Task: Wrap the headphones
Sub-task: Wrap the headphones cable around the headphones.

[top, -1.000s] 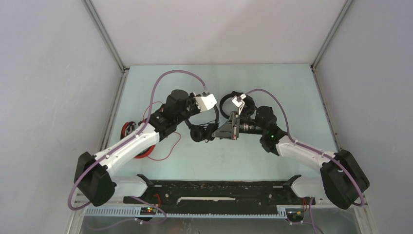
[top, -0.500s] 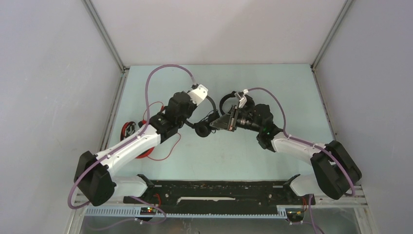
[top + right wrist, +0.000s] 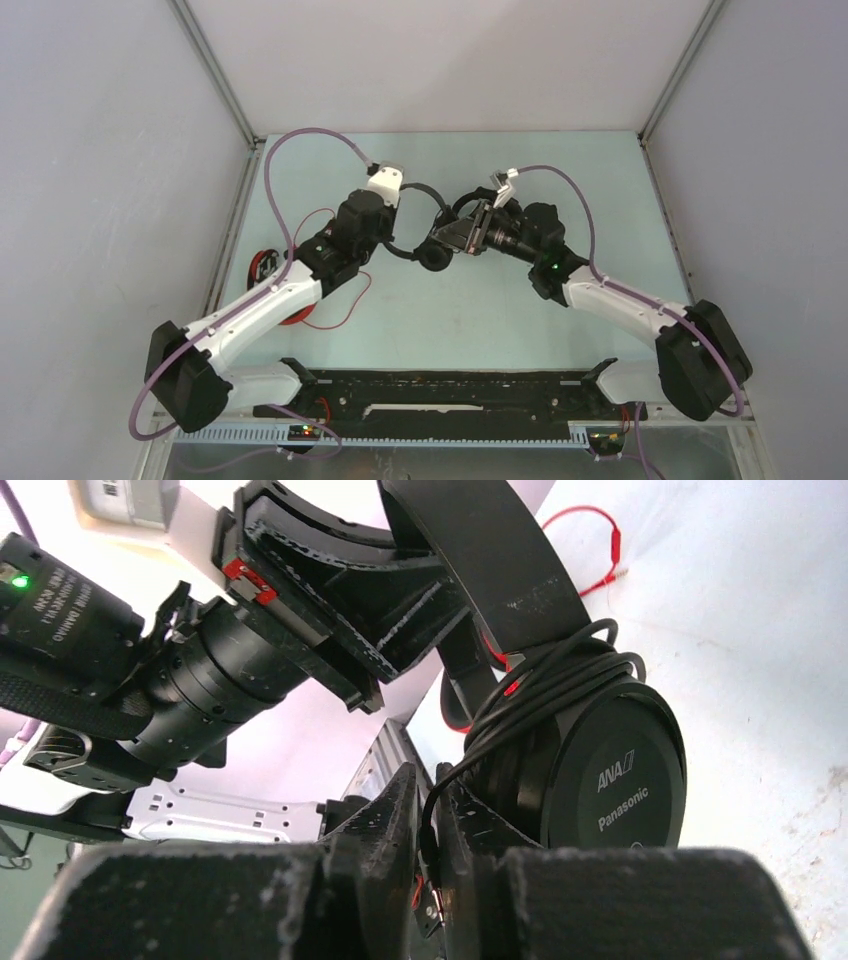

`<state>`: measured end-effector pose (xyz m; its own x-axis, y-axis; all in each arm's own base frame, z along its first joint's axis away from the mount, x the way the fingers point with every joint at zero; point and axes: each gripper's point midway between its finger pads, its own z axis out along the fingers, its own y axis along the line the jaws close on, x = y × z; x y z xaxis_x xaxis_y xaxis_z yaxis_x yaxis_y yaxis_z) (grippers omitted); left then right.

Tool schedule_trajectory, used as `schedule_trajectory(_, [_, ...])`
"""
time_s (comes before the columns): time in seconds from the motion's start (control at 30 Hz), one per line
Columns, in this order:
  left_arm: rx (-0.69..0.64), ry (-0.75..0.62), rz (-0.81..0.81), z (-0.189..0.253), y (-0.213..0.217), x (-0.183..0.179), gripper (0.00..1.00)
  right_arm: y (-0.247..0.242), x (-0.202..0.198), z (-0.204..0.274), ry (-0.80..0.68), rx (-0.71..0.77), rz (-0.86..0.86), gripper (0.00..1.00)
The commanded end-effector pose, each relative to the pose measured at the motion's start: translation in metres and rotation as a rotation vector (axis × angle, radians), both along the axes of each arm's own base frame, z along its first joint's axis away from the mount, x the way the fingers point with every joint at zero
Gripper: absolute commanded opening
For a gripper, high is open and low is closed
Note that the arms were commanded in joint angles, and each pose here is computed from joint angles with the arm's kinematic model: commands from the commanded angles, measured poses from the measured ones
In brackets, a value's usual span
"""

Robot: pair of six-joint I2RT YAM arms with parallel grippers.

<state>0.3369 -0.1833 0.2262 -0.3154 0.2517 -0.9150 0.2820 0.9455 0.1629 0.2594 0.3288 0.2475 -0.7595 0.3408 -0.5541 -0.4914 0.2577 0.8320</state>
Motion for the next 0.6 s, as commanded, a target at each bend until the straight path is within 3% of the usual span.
schedule_trajectory(0.0, [-0.350, -0.149, -0.025, 0.070, -0.023, -0.003, 0.00, -0.009, 0.009, 0.019, -0.105, -0.070, -0.080, 0.16])
schedule_trajectory(0.57, [-0.460, -0.217, -0.058, 0.086, -0.027, -0.010, 0.00, -0.029, -0.010, 0.058, -0.249, -0.118, -0.097, 0.30])
